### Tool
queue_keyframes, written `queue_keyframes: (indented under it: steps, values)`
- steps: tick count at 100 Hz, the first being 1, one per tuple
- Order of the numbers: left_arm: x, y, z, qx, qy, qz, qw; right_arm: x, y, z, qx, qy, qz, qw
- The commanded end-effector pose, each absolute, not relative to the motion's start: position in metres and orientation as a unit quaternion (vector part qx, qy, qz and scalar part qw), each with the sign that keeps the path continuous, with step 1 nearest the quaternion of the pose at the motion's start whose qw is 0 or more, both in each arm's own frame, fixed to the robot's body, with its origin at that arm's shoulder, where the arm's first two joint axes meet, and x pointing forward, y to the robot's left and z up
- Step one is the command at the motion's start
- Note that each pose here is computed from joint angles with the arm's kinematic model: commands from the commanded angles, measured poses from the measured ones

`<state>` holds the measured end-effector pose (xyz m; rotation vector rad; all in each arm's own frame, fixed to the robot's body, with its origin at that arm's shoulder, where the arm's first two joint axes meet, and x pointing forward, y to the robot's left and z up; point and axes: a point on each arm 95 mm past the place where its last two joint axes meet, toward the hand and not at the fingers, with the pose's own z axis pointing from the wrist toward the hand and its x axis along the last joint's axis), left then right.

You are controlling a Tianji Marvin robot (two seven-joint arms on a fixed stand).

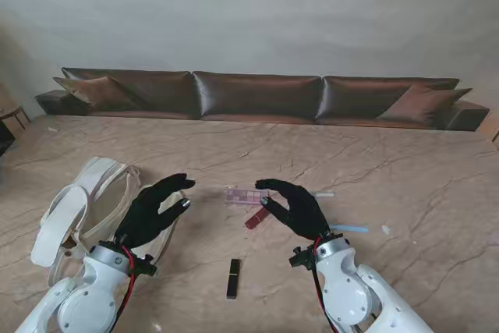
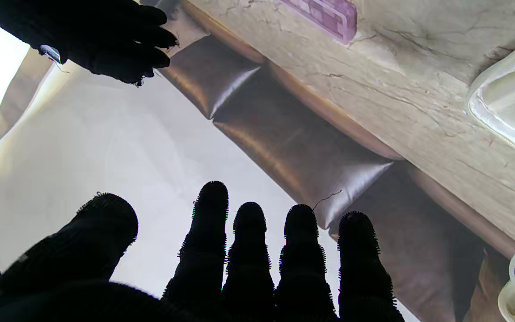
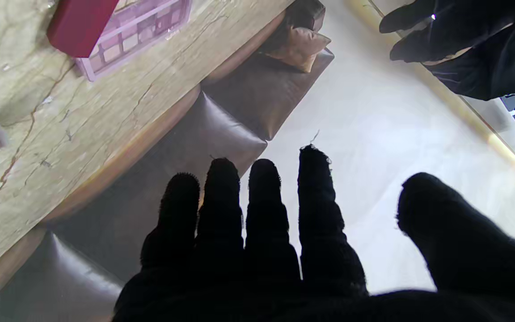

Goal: Pack the cosmetics bag

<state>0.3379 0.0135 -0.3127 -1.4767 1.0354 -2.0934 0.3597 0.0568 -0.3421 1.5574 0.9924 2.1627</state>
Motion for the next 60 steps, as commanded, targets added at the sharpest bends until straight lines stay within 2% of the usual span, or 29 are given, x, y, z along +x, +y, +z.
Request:
queue_keyframes:
  steps: [1,34,60]
  values:
    - [0.336,0.011,-0.316,-0.528,0.371,-0.742,0.181,0.356,0.058,-0.343,0.544,0.349,0.75,0.138]
    - [0.333,0.011,-0.315,-0.526,0.379,-0.739,0.186,0.35,0.058,-0.347,0.546,0.345,0.75,0.138]
    - [0.336,0.021,-0.298,-0.508,0.384,-0.735,0.234,0.348,0.049,-0.34,0.538,0.352,0.751,0.148]
